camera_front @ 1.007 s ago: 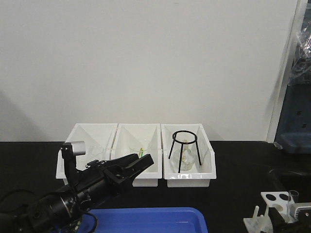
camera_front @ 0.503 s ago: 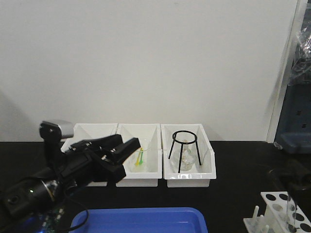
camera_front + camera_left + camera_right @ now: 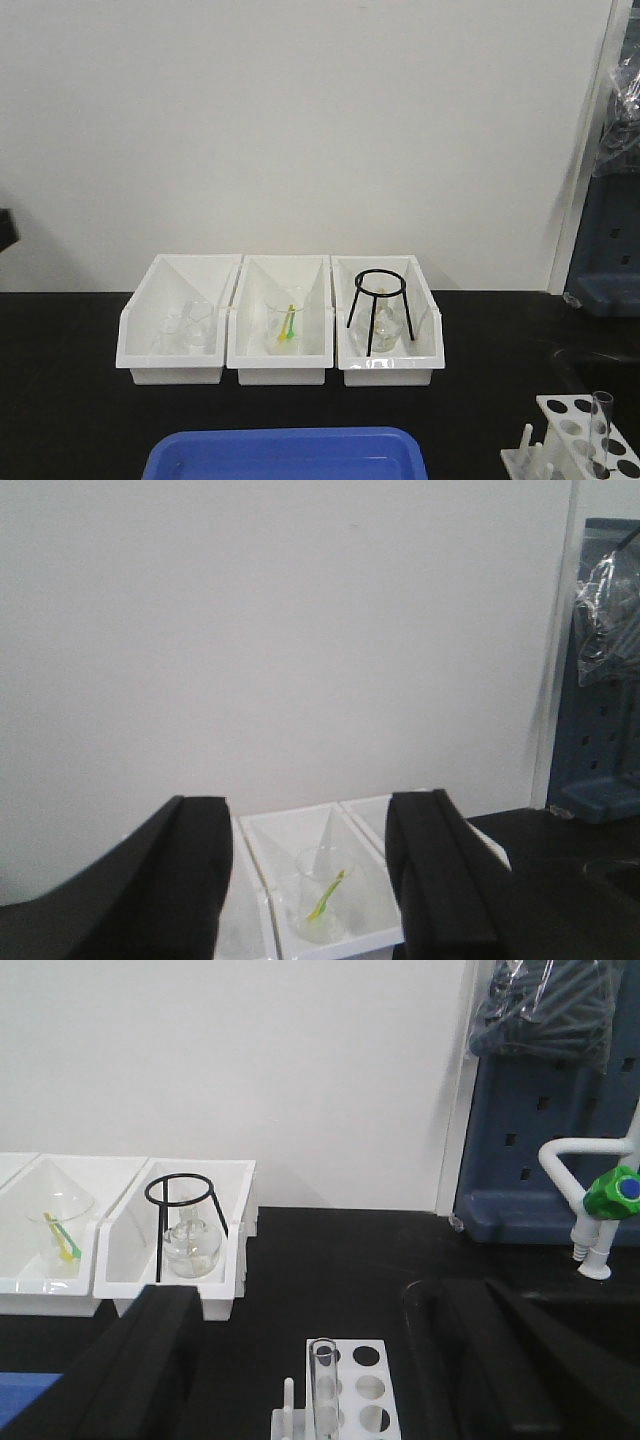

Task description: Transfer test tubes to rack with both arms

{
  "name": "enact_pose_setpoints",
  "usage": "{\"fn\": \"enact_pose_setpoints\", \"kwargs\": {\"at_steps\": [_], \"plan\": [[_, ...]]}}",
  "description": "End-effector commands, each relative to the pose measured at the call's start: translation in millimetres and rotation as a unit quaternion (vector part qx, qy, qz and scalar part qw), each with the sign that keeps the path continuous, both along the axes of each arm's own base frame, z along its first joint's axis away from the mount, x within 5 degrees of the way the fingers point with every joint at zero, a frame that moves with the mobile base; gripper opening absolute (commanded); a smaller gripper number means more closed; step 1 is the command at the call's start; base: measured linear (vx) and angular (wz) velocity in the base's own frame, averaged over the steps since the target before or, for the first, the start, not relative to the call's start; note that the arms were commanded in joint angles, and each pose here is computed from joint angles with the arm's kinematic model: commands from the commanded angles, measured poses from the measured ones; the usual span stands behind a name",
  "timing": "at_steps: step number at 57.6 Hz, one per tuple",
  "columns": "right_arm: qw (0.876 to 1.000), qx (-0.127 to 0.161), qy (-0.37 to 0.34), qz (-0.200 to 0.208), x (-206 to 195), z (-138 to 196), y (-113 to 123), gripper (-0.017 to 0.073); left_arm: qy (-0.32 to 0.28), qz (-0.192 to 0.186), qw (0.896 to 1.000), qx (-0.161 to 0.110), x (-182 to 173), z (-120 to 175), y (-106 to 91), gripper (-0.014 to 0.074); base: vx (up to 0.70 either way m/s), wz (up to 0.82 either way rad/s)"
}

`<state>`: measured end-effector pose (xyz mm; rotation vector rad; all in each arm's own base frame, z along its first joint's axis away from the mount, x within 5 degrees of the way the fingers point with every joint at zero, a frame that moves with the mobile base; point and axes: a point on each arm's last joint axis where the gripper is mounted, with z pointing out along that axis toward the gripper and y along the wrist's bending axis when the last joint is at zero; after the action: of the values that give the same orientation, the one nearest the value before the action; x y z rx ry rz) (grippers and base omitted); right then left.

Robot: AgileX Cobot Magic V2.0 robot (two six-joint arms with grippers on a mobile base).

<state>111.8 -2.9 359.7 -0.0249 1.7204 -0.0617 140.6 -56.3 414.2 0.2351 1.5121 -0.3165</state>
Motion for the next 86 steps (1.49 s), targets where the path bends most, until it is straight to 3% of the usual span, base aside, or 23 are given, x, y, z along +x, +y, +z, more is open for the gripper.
{"fn": "enact_pose_setpoints", "kwargs": {"at_steps": [1,14,42,48,56,68,77,86], "plan": [[0.998,-0.009,-0.06,-0.001,-5,20,0,0.0547,-0.028,-0.002,0.999,-0.015,-21,5,8.8,0.0472,0.0,0.0],[0.998,-0.009,-0.062,-0.001,-6,20,0,0.0547,-0.033,0.0,0.999,-0.018,-41,-11,18.5,0.0472,0.0,0.0],[0.998,-0.009,-0.062,-0.001,-6,20,0,0.0547,-0.028,0.001,0.999,-0.016,-40,-14,18.4,0.0472,0.0,0.0],[0.998,-0.009,-0.062,-0.001,-6,20,0,0.0547,-0.031,0.005,0.999,-0.005,-40,-14,18.9,0.046,0.0,0.0],[0.998,-0.009,-0.061,-0.001,-6,20,0,0.0547,-0.03,0.02,0.999,0.02,-46,-24,24.5,0.0319,0.0,0.0],[0.998,-0.009,-0.061,-0.001,-6,20,0,0.0547,-0.03,0.086,0.996,-0.013,-66,-63,43.1,0.0,0.0,0.0],[0.998,-0.009,-0.061,-0.001,-6,20,0,0.0547,-0.02,0.138,0.99,-0.037,-76,-104,52.0,-0.0006,0.0,0.0],[0.998,-0.009,-0.061,-0.001,-6,20,0,0.0547,-0.031,0.156,0.986,-0.043,-82,-144,54.5,-0.0005,0.0,0.0]]}}
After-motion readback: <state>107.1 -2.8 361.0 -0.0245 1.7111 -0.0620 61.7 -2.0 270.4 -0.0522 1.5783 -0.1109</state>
